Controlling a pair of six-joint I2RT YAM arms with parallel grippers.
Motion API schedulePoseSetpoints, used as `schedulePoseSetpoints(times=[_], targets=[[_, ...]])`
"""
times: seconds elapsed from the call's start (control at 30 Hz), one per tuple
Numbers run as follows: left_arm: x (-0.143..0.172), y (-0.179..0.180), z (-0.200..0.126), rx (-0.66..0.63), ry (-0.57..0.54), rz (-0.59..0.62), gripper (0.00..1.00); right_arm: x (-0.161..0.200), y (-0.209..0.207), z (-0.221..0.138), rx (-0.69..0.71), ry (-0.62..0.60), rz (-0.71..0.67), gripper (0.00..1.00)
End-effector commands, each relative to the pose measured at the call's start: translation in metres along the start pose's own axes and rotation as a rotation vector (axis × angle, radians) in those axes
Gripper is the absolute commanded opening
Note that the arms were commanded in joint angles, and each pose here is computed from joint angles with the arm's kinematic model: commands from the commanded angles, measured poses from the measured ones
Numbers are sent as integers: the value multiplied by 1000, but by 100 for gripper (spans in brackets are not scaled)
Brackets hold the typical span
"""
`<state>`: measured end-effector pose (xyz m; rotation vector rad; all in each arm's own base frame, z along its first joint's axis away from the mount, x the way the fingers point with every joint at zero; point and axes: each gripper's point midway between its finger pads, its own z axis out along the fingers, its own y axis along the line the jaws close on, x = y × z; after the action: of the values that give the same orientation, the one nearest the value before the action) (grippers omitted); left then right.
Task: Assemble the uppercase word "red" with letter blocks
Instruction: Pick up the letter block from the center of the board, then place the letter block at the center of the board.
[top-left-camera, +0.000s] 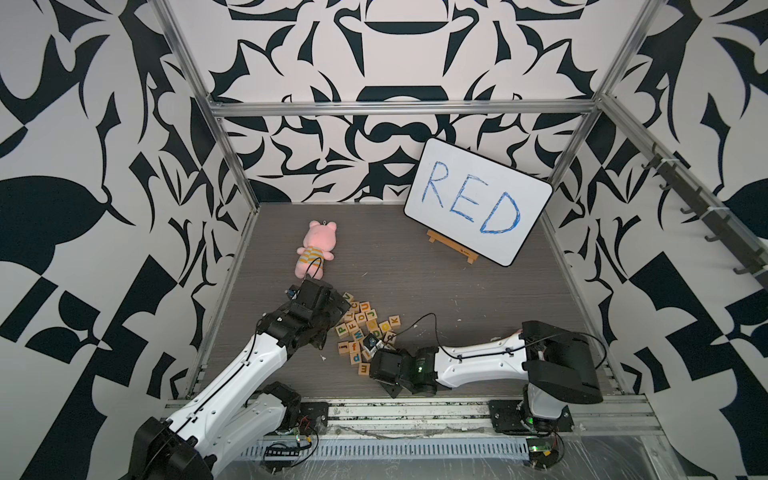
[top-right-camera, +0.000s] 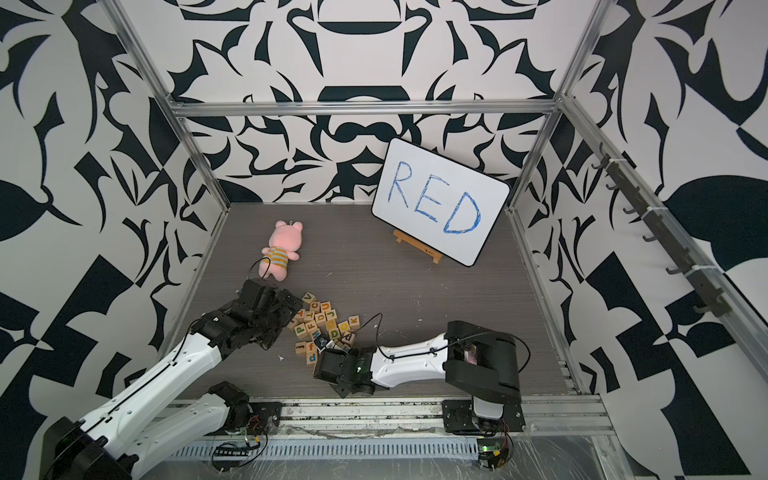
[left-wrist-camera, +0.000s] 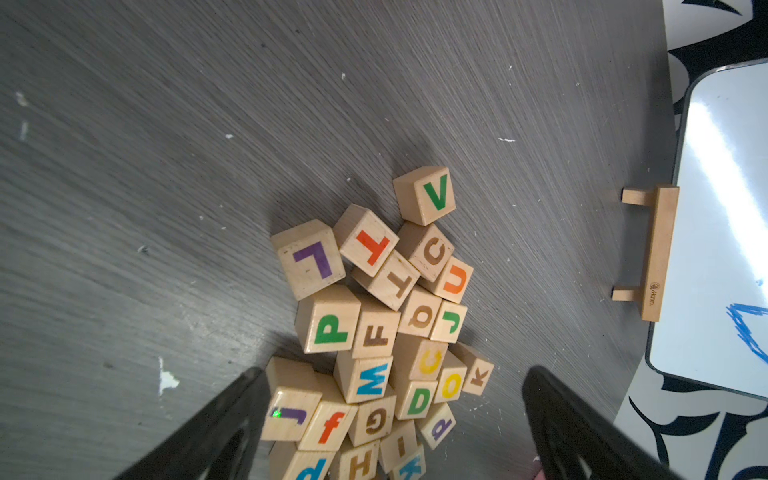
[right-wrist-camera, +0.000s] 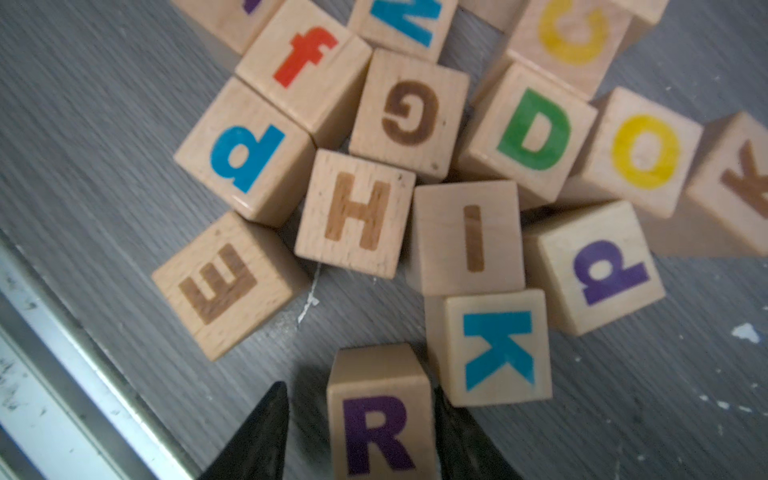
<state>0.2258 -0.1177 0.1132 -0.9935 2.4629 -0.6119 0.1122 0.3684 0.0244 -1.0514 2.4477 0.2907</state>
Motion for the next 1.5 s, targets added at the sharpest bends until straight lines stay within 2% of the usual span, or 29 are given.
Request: schedulePoseSetpoints(times=[0.0,0.1,0.2,0.27,0.33,0.5,0.97,1.2,1.3,1.47], targets=[[3,7,4,-23,8,-4,100,-18,4,-6,12,-47,0,52],[4,7,5,-23,11,-4,100,-17,3,-5,19,-45,0,42],[4,8,6,-25,13,-4,100,-17,2,-6,18,-45,2,28],[4,7,7,-25,16,-6,100,-17,1,-8,22,-44,7,25],[4,5,8,-23,15,-6,100,-15,-1,-10,24,-45,12,13],[3,1,9,-28,18,-4,99,-14,-1,-19,1,-52,30,0],[-1,-6,3,3,-1,-12,100,-22,-36,-98,19,-163,156,0],[-4,-6,3,13,-21,-20,100,-42,-79,-144,159,-293,209,0],[-8,-4,3,7,-42,-30,98,-52,-107,-155,201,-285,292,0],[-10,-3,3,25,-65,-56,98,-71,-162,-156,213,-297,505,0]])
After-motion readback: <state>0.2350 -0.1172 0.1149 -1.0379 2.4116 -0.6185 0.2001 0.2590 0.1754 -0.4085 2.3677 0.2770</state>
